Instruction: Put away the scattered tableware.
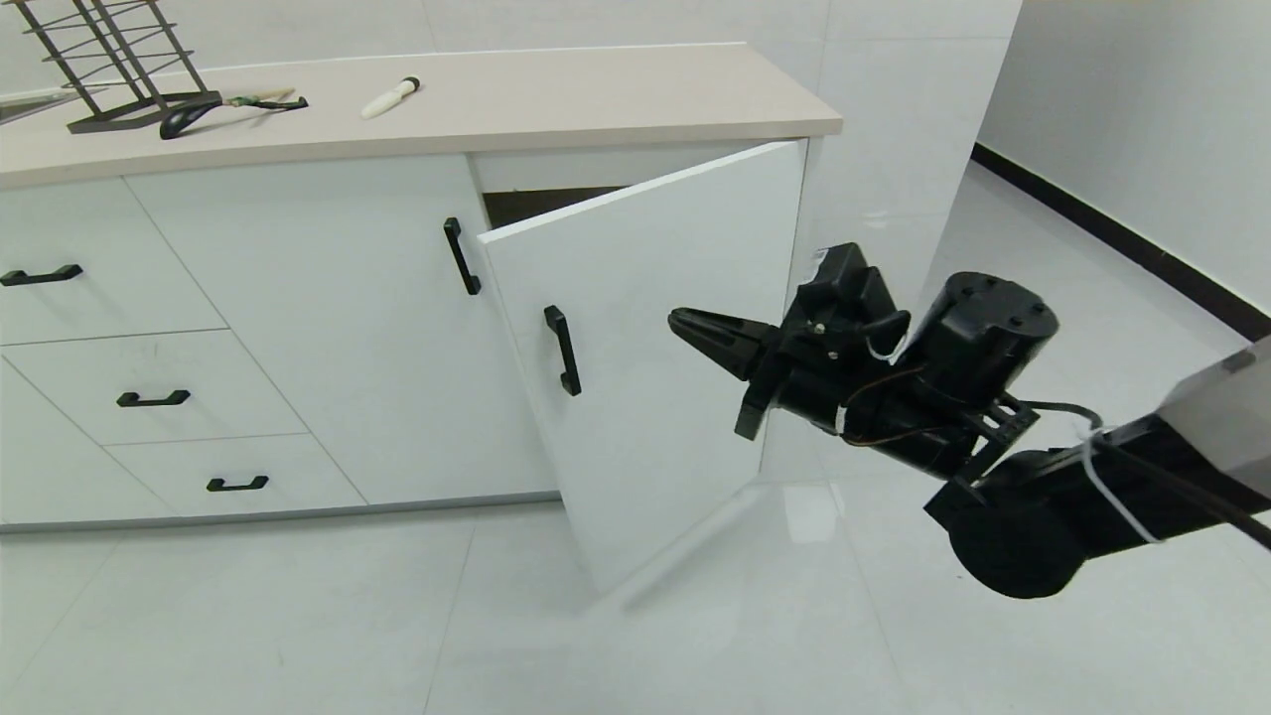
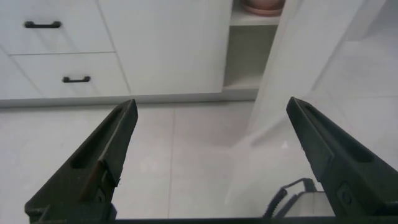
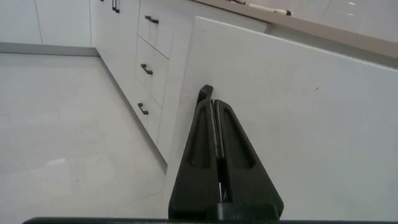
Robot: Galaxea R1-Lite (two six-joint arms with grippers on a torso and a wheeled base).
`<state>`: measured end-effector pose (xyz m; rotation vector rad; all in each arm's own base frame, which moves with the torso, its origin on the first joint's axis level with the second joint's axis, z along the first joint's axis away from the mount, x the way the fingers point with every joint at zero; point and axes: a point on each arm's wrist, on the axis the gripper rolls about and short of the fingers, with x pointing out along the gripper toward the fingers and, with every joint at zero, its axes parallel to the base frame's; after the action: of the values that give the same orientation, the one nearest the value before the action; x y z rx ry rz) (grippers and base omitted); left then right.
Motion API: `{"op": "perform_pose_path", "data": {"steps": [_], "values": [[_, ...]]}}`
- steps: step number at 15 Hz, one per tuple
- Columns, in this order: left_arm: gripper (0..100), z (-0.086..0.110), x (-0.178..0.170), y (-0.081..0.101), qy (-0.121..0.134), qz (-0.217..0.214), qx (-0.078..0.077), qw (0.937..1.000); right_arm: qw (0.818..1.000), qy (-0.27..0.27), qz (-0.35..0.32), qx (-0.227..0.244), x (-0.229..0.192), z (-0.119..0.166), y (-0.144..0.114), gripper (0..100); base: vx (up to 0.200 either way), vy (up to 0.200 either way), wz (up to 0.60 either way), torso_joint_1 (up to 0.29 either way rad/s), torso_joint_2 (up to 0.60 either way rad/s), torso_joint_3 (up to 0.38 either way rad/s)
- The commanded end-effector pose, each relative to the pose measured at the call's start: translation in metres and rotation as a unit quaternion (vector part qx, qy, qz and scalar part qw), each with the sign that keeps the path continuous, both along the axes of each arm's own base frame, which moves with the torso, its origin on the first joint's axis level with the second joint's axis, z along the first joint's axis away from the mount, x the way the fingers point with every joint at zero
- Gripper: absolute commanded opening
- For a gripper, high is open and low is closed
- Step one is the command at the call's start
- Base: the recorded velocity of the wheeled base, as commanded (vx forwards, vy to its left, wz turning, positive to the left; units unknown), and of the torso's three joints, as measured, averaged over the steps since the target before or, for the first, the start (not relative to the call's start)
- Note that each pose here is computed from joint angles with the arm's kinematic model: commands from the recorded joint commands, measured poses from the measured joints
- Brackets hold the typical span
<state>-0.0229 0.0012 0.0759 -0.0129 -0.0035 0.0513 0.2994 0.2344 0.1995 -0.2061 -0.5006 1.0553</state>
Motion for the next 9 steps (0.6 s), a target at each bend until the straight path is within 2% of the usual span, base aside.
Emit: {"op": "perform_pose_path", "data": {"steps": [1, 5, 9], "values": [[100, 0.000, 0.000, 0.001, -0.002, 0.018, 0.004, 0.9998, 1.000, -0.014, -0.003, 0.010, -0.035, 0.025, -0.028, 0, 0.000, 0.000, 0.00, 0.000, 0.00, 0.000], [100, 0.000, 0.000, 0.001, -0.001, 0.020, 0.000, 0.9998, 1.000, -0.011, -0.023, 0.007, -0.082, 0.033, -0.076, 0, 0.000, 0.000, 0.00, 0.000, 0.00, 0.000], [100, 0.000, 0.000, 0.001, 0.000, 0.020, 0.002, 0.9998, 0.998, -0.008, -0.065, 0.004, -0.126, 0.027, -0.126, 0, 0.000, 0.000, 0.00, 0.000, 0.00, 0.000]]}}
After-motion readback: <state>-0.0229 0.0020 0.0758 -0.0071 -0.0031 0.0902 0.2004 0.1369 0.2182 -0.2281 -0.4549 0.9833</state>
